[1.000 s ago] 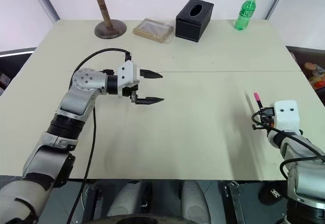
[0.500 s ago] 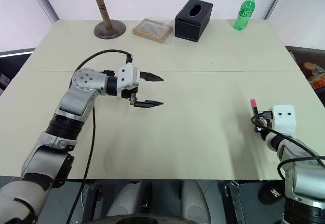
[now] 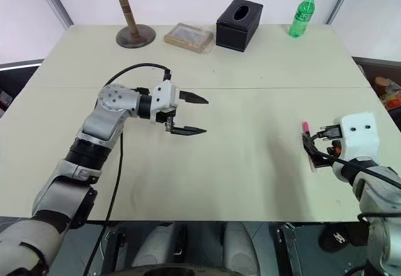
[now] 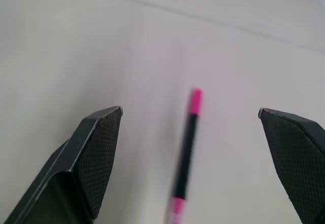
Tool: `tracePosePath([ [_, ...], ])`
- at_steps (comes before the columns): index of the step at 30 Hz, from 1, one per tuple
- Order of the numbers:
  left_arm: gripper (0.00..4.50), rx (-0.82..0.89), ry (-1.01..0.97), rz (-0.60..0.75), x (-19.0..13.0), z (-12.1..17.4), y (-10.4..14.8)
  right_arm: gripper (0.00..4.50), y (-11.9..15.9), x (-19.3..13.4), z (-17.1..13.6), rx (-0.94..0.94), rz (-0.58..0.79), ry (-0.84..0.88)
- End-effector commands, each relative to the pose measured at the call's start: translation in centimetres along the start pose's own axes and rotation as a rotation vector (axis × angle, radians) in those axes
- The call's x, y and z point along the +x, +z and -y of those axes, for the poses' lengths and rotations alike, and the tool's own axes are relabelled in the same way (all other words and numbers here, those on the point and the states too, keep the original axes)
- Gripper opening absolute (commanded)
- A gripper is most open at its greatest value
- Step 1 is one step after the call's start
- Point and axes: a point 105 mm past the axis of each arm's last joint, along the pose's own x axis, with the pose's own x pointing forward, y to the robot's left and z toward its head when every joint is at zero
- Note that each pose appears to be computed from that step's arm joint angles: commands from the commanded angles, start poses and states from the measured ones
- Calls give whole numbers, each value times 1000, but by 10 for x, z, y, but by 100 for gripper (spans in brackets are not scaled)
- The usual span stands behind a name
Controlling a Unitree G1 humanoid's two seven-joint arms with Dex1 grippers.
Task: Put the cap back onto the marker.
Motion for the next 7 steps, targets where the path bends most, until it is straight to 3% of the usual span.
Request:
tracePosePath([
  [1,399,53,-22,16,6,-4,9,439,13,-12,-15,-36,29,87],
  [7,399,65,-63,26,14,-3,8,439,6,-28,-29,-90,-38,169],
])
